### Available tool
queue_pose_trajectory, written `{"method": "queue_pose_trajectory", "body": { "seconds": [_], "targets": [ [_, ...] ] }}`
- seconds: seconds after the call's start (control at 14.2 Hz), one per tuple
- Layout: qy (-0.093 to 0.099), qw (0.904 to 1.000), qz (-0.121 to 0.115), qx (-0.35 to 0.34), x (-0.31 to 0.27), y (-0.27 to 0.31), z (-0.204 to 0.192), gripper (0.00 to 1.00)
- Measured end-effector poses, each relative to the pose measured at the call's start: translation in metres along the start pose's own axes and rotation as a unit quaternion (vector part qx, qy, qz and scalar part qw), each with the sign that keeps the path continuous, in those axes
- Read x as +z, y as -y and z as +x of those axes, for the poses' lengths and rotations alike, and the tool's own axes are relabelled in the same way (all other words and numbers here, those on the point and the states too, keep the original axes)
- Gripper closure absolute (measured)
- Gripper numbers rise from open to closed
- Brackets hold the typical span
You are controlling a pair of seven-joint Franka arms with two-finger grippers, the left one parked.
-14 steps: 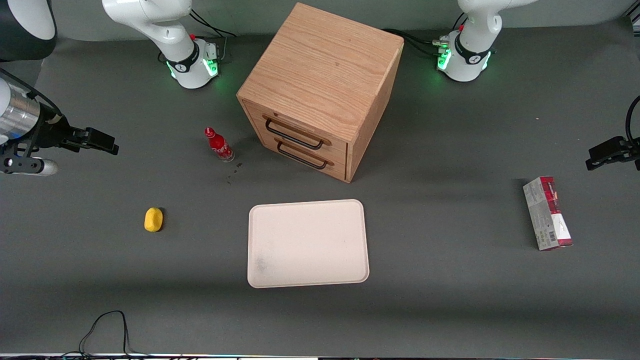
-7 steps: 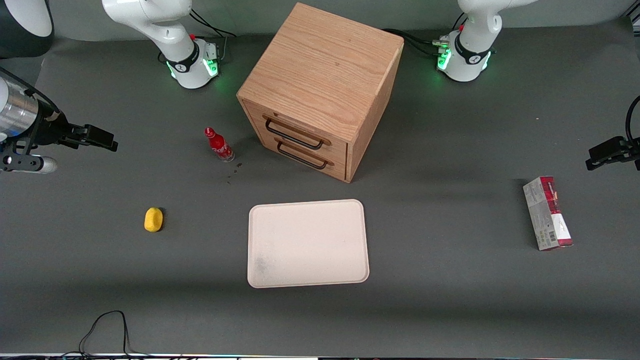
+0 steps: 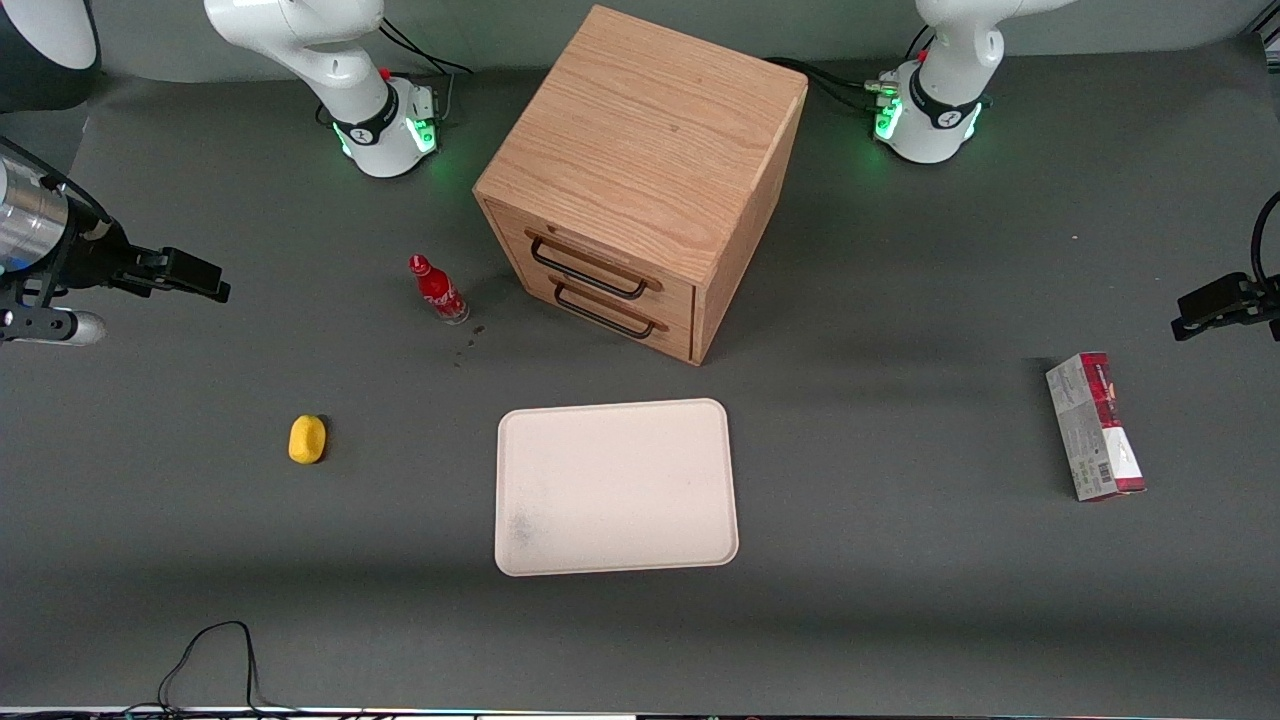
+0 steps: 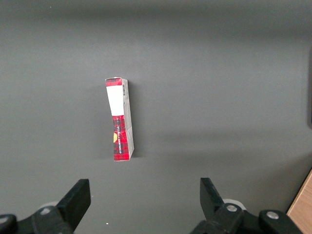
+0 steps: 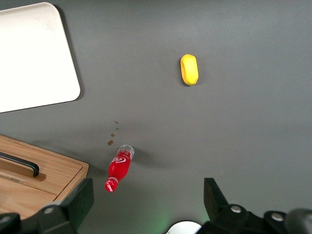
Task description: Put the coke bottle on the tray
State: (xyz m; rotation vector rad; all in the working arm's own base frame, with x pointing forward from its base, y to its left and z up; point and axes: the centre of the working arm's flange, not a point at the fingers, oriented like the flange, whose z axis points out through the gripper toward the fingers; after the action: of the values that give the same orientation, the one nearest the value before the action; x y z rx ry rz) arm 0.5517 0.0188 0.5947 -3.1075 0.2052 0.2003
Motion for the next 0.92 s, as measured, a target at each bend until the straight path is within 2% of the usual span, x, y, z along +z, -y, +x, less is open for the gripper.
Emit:
{"method": "queue_pose_trajectory", "body": {
  "seconds": [0.49, 0.92],
  "targets": [
    [0.007, 1.0, -0.002, -0.005, -0.002, 0.011, -0.005, 0.0],
    [-0.002, 1.0, -0.008, 0.004, -0.007, 0.109, -0.032, 0.0]
  ]
}}
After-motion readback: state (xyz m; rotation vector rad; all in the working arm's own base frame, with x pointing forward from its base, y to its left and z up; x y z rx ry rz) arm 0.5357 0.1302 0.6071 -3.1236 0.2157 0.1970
